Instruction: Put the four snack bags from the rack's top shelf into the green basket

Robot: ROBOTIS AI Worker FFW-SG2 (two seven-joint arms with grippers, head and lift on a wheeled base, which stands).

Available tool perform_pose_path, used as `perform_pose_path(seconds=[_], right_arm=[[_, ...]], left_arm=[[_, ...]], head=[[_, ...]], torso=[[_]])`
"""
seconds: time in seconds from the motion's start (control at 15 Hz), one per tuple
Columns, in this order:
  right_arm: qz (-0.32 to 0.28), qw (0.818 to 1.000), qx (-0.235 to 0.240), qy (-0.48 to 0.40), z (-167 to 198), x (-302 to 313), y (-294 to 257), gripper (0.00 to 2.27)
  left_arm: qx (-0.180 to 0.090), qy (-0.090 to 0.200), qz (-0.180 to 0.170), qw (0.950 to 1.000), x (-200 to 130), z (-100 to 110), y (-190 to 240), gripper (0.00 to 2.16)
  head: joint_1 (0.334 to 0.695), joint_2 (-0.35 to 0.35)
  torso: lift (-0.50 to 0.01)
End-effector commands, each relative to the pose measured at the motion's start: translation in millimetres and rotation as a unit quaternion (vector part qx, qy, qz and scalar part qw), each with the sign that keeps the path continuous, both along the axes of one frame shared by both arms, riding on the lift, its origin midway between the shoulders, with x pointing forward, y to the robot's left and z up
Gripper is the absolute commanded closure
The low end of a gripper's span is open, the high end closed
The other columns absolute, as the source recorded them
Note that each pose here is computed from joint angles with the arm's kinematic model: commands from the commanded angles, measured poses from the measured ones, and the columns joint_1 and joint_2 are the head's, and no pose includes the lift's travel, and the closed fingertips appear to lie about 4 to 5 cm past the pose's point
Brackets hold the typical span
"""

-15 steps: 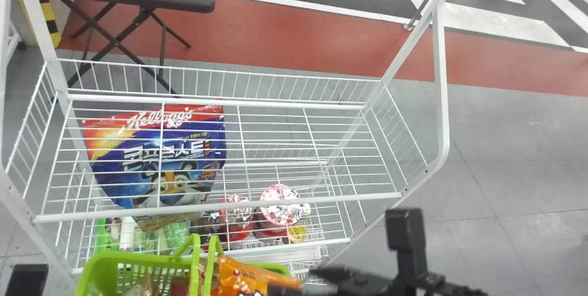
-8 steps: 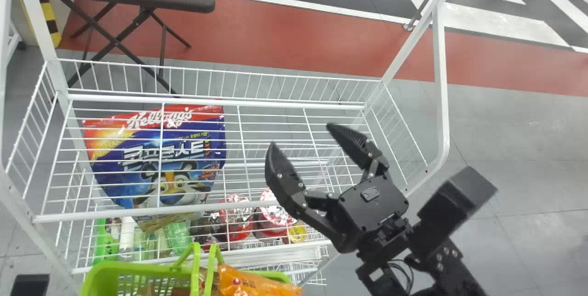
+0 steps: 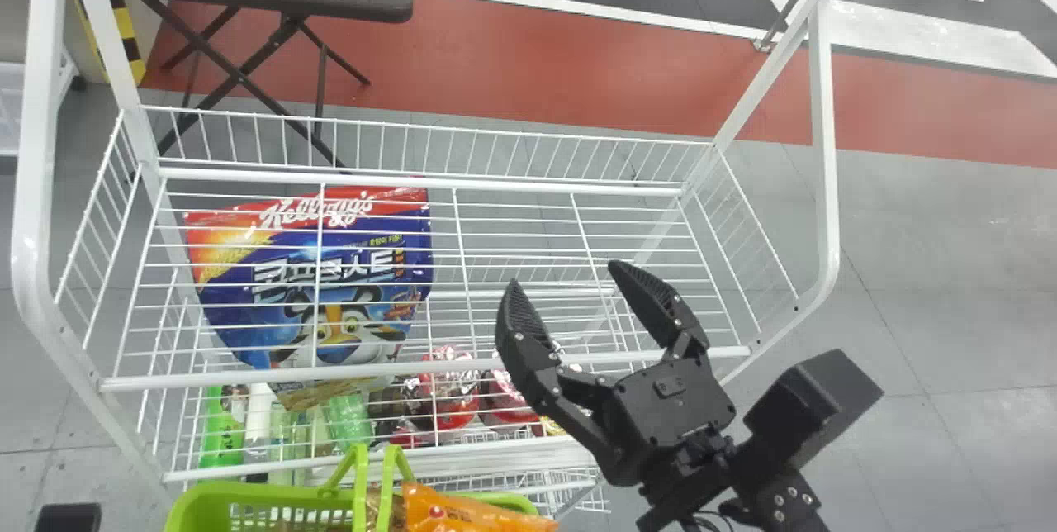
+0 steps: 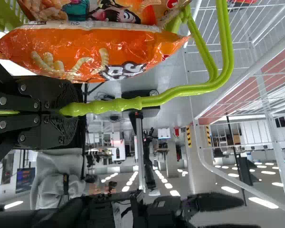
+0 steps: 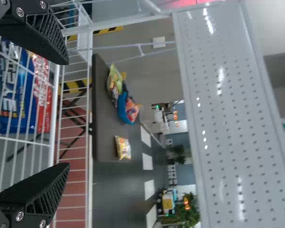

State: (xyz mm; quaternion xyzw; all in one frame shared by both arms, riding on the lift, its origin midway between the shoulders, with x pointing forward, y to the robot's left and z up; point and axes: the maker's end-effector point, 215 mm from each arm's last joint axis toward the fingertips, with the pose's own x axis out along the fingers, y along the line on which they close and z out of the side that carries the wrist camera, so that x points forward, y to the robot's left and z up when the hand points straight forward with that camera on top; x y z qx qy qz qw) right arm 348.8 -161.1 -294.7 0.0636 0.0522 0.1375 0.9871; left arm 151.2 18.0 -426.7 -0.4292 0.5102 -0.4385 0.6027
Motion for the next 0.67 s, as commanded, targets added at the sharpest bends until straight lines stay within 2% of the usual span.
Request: perform_pose_path(seconds=[0.0,0.6], right_arm=[[-0.007,1.0,0.001,0.001,1.6,-0.2,-5.9,0.04],[-0.008,1.0,0.001,0.0,3.6,-1.3,-6.4,0.05]], left_arm=[[0.0,-0.002,-0.001,1.0,1.4,0.2,-1.0,2.15],[0.0,-0.004,-0.002,1.0,0.5,2.4,-0.8,2.15]], head=[[0.695,-0.334],[0.695,-0.35]], torso=[[0.0],[0.0]])
